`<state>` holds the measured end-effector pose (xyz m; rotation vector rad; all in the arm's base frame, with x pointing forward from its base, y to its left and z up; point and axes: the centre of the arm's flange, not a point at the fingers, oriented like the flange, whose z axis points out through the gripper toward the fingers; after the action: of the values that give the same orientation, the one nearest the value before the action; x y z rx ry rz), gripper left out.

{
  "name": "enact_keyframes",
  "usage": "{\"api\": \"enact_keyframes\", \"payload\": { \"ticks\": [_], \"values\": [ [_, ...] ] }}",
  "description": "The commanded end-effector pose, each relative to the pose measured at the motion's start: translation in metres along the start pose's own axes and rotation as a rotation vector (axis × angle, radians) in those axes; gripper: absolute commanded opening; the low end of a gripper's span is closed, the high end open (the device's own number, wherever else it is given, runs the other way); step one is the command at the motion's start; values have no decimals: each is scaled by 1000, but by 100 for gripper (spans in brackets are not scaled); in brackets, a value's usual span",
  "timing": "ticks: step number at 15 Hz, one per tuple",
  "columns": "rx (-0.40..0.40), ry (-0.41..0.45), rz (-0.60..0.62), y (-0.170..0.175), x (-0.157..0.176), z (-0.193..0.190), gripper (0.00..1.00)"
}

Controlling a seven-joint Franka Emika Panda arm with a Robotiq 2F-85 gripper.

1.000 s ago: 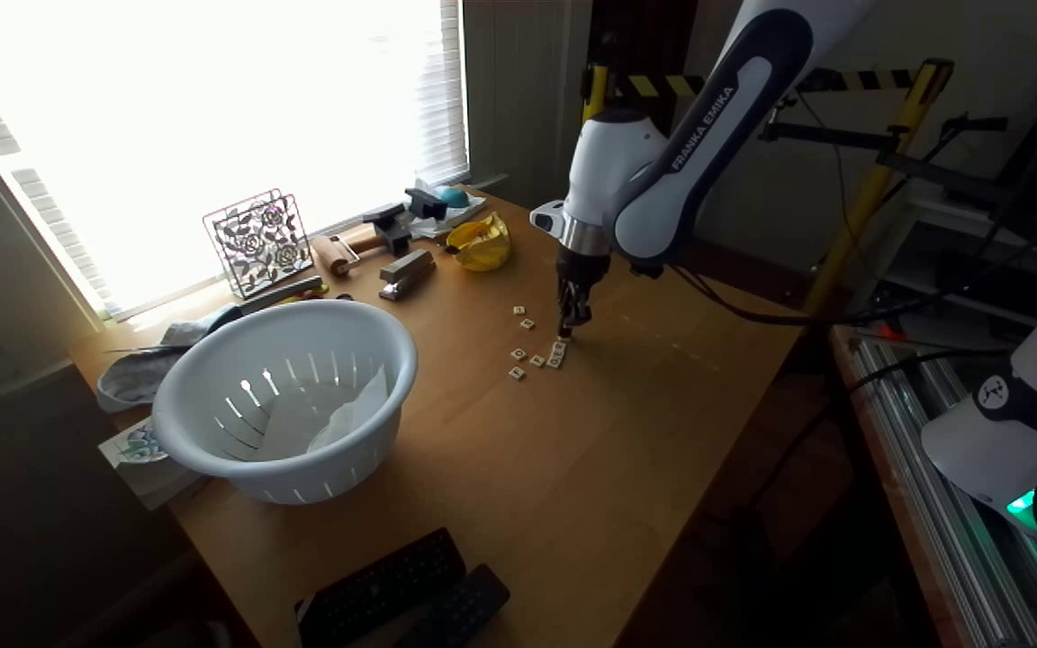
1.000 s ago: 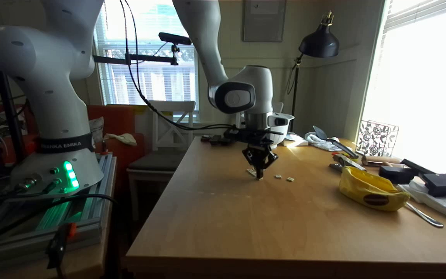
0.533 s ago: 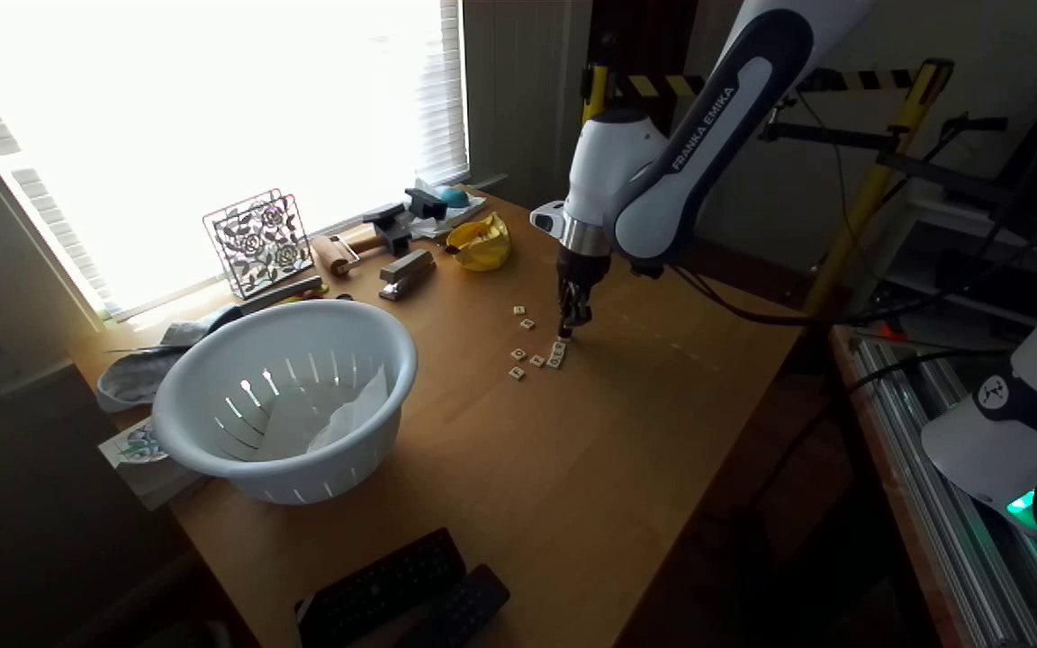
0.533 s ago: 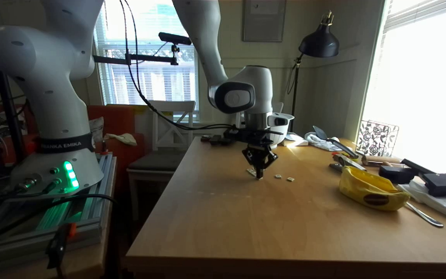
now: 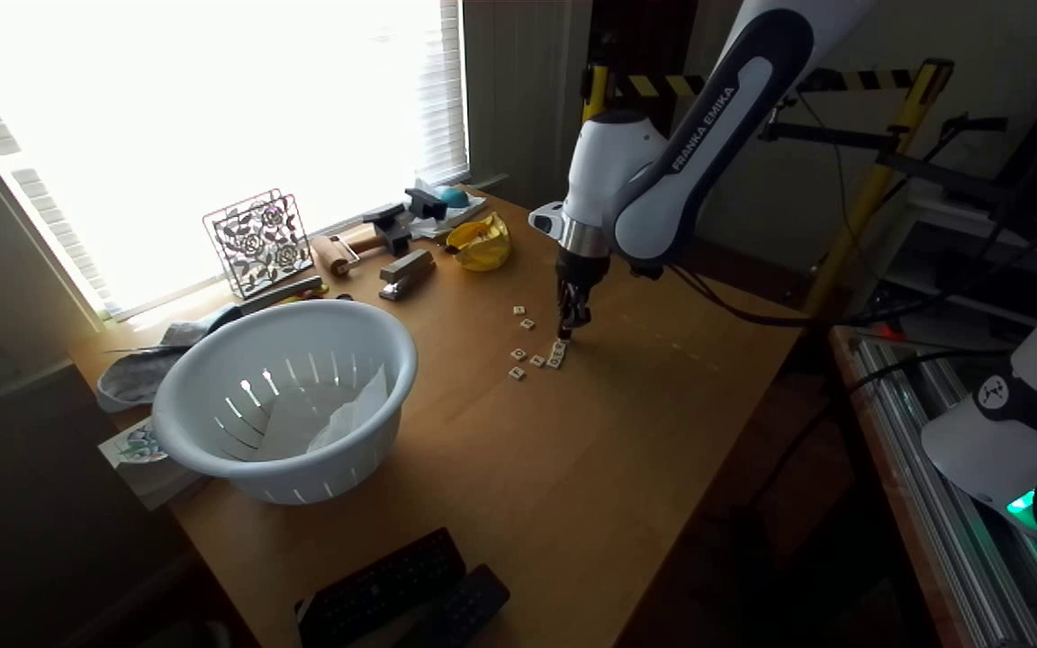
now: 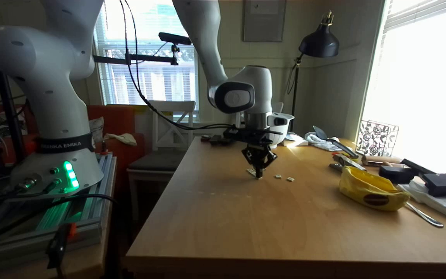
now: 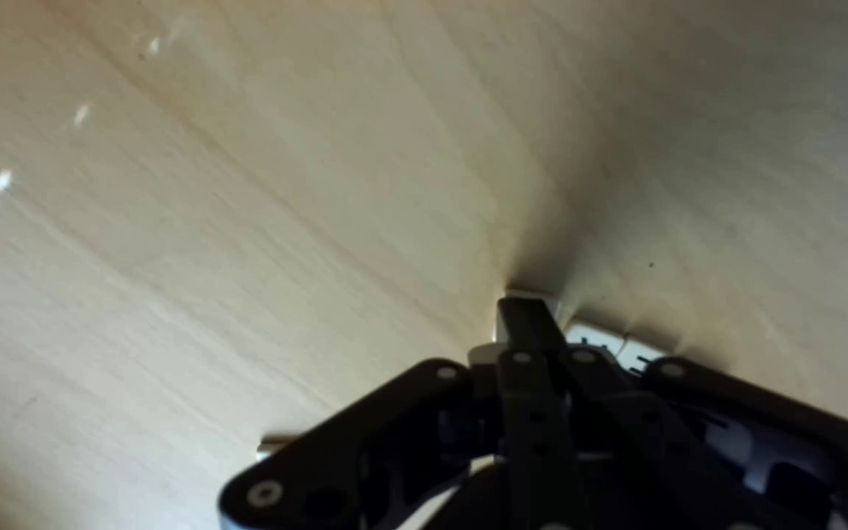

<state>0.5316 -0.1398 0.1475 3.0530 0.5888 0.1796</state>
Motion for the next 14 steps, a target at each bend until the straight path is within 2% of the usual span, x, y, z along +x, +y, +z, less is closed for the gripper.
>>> {"api": "enact_keyframes", "payload": {
  "ticks": [1, 14],
  "values": [
    [20, -10, 22, -2, -3, 6, 0],
    [35, -30, 110, 0, 2, 6, 0]
  ]
}}
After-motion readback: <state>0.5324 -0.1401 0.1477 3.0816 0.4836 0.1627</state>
